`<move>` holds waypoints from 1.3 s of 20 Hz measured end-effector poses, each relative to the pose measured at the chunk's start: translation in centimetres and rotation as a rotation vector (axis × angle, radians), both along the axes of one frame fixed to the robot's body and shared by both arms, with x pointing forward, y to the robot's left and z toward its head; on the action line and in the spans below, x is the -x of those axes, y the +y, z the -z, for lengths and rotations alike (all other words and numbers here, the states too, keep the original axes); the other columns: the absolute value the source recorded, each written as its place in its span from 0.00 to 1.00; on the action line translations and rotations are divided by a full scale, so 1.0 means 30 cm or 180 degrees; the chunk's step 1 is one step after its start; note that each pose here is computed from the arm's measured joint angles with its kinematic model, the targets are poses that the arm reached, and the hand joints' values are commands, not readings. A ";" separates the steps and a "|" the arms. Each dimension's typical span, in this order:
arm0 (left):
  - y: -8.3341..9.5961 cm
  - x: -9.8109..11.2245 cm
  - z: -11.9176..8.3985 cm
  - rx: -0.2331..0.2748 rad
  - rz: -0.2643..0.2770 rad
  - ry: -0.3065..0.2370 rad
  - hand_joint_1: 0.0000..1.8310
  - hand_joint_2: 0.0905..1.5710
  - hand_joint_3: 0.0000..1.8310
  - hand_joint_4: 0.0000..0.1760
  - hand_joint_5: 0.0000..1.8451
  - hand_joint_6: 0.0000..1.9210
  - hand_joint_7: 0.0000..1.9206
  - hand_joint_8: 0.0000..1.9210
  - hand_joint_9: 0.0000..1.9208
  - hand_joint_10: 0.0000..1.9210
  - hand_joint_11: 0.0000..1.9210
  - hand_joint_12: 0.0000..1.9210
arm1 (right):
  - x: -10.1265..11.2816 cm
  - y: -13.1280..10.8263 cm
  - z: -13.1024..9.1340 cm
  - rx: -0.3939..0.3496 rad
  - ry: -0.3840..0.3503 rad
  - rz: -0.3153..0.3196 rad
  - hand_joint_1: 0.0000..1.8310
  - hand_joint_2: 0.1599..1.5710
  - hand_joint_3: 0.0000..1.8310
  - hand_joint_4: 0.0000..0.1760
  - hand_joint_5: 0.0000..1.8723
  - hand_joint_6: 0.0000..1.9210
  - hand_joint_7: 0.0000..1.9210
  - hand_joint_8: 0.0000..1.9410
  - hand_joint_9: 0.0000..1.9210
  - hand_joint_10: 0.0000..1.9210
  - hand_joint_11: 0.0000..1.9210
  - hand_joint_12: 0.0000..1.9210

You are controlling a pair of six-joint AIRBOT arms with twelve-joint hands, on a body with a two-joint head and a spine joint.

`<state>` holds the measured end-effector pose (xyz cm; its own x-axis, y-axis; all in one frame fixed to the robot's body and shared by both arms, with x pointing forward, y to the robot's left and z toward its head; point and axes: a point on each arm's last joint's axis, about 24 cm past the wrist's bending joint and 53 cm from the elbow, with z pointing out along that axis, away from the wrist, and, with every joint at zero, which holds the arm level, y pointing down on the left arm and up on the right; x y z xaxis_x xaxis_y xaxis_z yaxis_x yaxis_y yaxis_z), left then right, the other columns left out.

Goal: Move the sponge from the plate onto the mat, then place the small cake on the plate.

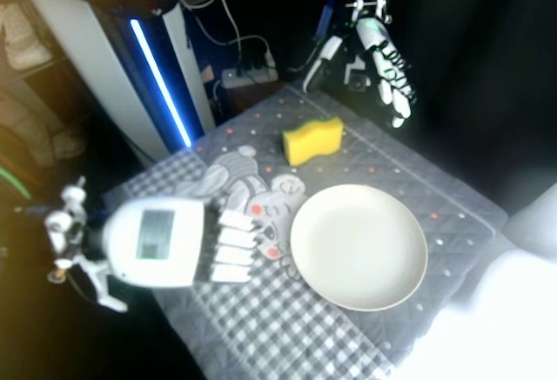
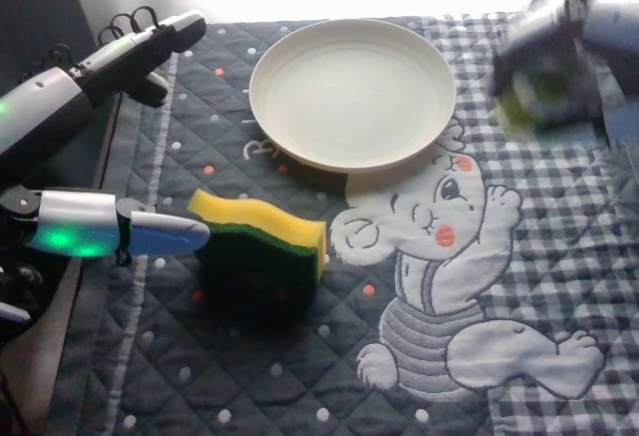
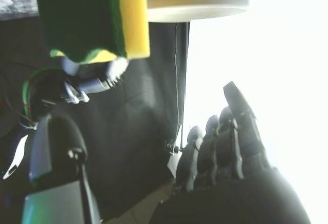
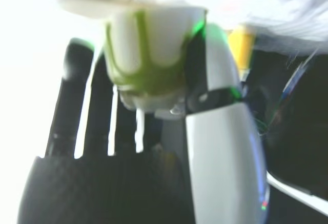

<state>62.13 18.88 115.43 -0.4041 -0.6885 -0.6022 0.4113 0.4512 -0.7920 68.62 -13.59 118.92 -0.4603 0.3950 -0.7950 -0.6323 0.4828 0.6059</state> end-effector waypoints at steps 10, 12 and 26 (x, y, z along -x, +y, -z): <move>-0.043 0.006 -0.011 0.0023 0.0114 -0.0052 0.51 0.48 0.00 0.34 0.05 0.00 0.02 0.00 0.01 0.00 0.00 0.29 | -0.244 0.331 0.099 -0.0168 0.0189 0.0178 0.76 0.64 0.00 0.00 0.57 0.39 0.56 0.44 0.55 0.52 0.45 0.61; -0.054 0.010 -0.024 0.0034 0.0156 -0.0094 0.51 0.48 0.00 0.23 0.06 0.00 0.02 0.00 0.01 0.00 0.00 0.25 | -0.269 0.357 0.159 -0.0062 0.0316 0.0271 0.75 0.64 0.00 0.00 0.55 0.43 0.56 0.43 0.55 0.53 0.44 0.60; -0.057 0.002 -0.041 0.0059 0.0161 -0.0127 0.54 0.49 0.00 0.00 0.09 0.00 0.05 0.00 0.04 0.00 0.00 0.52 | -0.301 0.403 0.259 0.0205 0.0442 0.0384 0.55 0.55 0.00 0.76 0.14 0.00 0.11 0.00 0.13 0.00 0.00 0.52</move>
